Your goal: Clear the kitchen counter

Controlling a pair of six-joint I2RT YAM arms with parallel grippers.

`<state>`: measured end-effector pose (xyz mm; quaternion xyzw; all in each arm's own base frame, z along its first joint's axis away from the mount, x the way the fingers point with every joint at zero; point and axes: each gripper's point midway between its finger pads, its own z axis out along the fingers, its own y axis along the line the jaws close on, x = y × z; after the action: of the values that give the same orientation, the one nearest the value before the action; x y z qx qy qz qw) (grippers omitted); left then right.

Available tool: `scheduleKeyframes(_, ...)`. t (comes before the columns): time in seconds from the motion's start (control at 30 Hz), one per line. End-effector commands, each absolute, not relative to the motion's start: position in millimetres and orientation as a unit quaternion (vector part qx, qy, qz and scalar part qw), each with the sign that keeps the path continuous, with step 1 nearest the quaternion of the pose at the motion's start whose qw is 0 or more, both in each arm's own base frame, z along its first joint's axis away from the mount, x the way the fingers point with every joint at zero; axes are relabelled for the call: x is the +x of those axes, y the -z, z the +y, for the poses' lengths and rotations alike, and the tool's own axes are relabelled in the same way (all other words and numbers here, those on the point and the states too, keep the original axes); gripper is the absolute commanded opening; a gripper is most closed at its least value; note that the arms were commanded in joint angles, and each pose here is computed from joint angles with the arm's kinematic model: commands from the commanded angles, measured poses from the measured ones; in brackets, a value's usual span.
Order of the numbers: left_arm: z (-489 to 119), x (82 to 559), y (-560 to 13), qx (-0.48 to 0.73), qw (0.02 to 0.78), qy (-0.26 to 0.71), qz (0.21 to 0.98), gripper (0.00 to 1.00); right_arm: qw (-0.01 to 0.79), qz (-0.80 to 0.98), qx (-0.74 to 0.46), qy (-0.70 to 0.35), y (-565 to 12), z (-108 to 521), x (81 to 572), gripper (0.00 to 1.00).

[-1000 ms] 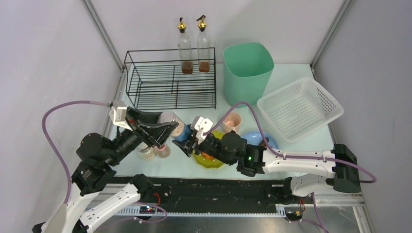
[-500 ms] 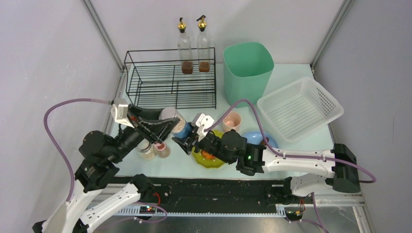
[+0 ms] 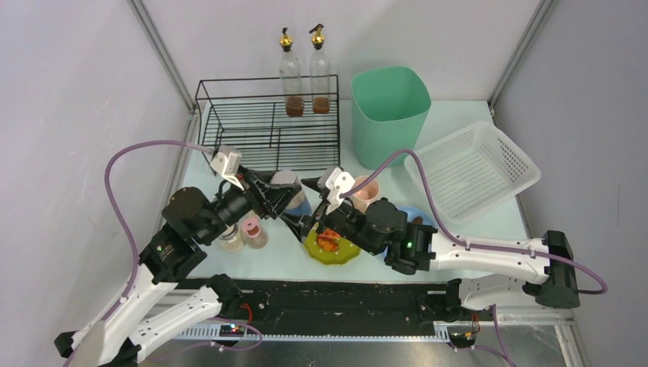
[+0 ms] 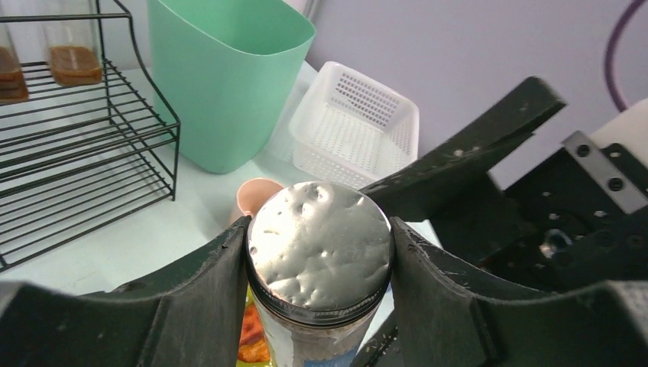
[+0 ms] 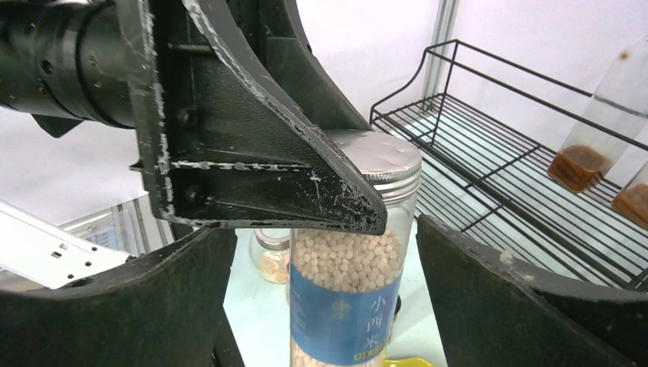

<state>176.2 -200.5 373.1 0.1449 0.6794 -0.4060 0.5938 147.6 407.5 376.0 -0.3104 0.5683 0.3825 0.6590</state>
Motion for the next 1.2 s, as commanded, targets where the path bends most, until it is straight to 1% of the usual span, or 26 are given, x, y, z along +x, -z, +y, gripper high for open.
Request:
scheduleKeyframes(0.0,-187.7,185.9,-406.4,0.120,0.647,0.390,0.645,0.00,0.676,0.561,-0.275,-0.391,-410.4,381.9,147.4,0.93)
scheduleKeyframes(0.3,-158.9,219.4,-413.6,0.044,0.691,0.305,0.654,0.00,0.663,0.607,-0.264,-0.351,-381.5,327.6,147.1,0.94)
scheduleKeyframes(0.47,-135.6,249.5,-411.6,-0.013,0.717,0.215,0.663,0.00,0.649,0.639,-0.261,-0.320,-356.7,304.0,147.2,0.94)
scheduleKeyframes(0.57,-127.0,262.4,-422.0,-0.037,0.739,0.182,0.647,0.00,0.643,0.650,-0.257,-0.312,-345.9,288.4,144.8,0.94)
scheduleKeyframes(0.67,-116.6,280.7,-433.7,-0.061,0.756,0.129,0.639,0.00,0.638,0.656,-0.248,-0.318,-340.3,273.9,139.1,0.94)
scheduleKeyframes(0.77,-114.3,310.2,-430.3,-0.065,0.751,0.071,0.653,0.00,0.633,0.661,-0.244,-0.322,-331.9,264.8,134.4,0.94)
scheduleKeyframes(0.93,-103.7,347.8,-445.9,-0.094,0.765,0.050,0.635,0.00,0.623,0.666,-0.242,-0.331,-323.7,258.0,128.1,0.94)
scheduleKeyframes(1.1,-83.7,390.5,-448.7,-0.117,0.764,0.030,0.634,0.00,0.609,0.678,-0.248,-0.328,-310.2,256.0,120.9,0.93)
scheduleKeyframes(1.13,-80.3,394.1,-458.2,-0.123,0.769,0.033,0.626,0.00,0.606,0.680,-0.247,-0.330,-307.6,255.8,119.4,0.93)
scheduleKeyframes(1.17,-76.7,407.3,-452.6,-0.126,0.765,0.029,0.631,0.00,0.604,0.682,-0.250,-0.329,-305.0,255.7,117.5,0.93)
